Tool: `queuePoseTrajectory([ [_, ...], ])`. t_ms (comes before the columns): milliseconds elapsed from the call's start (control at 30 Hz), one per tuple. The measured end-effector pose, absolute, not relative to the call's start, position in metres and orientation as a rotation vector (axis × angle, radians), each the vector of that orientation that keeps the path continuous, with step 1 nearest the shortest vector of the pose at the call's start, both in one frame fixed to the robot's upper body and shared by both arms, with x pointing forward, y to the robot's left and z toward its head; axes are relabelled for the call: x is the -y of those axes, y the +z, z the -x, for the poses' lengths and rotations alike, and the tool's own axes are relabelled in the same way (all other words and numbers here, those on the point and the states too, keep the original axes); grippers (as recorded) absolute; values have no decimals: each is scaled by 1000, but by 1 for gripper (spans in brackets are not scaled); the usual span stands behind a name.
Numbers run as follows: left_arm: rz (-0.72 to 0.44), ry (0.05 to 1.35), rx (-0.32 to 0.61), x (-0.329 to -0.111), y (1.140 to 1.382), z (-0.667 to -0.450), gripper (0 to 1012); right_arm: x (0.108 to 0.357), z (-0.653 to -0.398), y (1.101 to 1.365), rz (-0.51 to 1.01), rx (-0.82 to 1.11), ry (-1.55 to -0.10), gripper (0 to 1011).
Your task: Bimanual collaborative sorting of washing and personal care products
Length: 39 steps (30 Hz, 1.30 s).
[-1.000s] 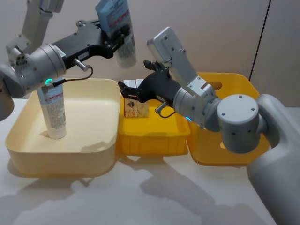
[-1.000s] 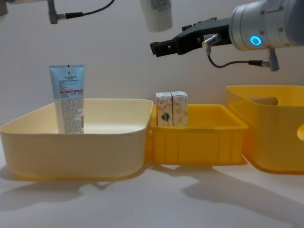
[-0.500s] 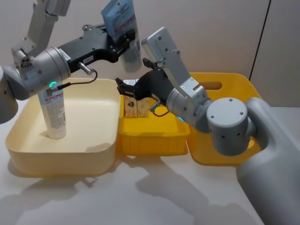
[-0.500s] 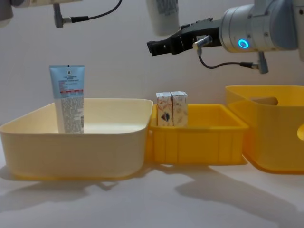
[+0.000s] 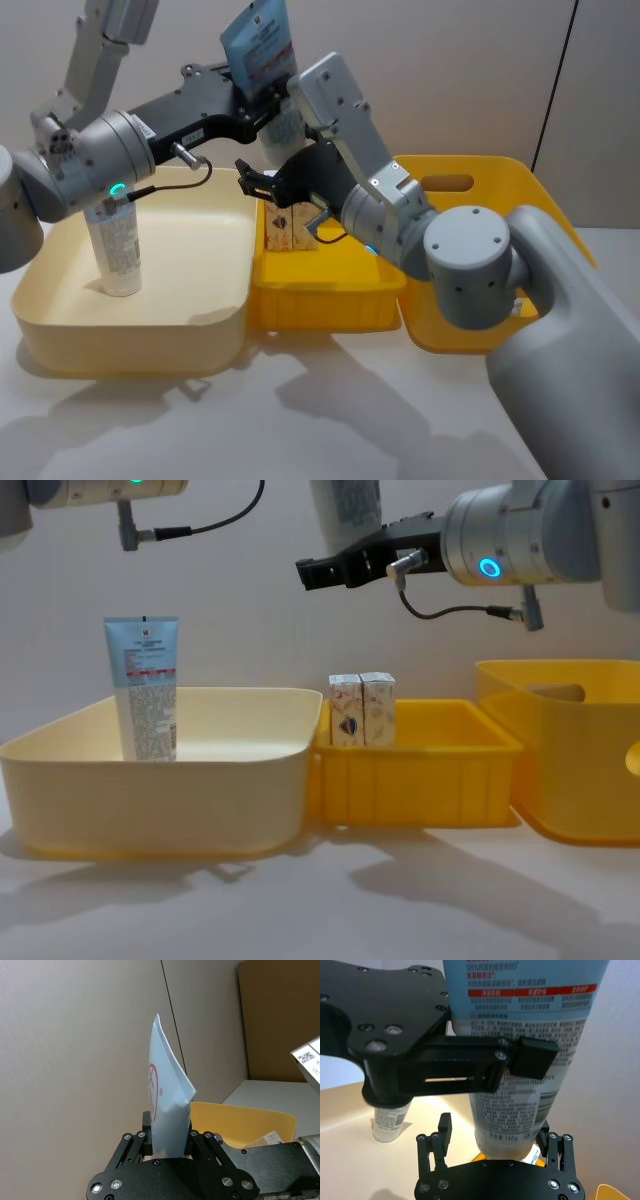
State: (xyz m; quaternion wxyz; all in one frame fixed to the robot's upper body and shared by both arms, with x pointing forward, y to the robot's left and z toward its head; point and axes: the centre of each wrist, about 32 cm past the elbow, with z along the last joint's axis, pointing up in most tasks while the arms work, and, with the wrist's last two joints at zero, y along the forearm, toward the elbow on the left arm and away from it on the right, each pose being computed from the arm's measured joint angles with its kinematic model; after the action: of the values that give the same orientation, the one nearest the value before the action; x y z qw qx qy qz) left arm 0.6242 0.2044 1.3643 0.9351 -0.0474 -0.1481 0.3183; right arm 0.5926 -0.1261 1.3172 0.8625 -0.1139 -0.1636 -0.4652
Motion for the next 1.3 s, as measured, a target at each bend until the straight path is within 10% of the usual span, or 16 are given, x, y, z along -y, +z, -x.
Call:
queuePoseTrajectory([
  [800, 96, 652, 274, -204, 1355, -624, 308, 118, -601, 1327, 202, 340, -1013, 1001],
  [1300, 100, 654, 274, -203, 1354, -624, 308, 117, -602, 1328, 193, 334, -1018, 739],
])
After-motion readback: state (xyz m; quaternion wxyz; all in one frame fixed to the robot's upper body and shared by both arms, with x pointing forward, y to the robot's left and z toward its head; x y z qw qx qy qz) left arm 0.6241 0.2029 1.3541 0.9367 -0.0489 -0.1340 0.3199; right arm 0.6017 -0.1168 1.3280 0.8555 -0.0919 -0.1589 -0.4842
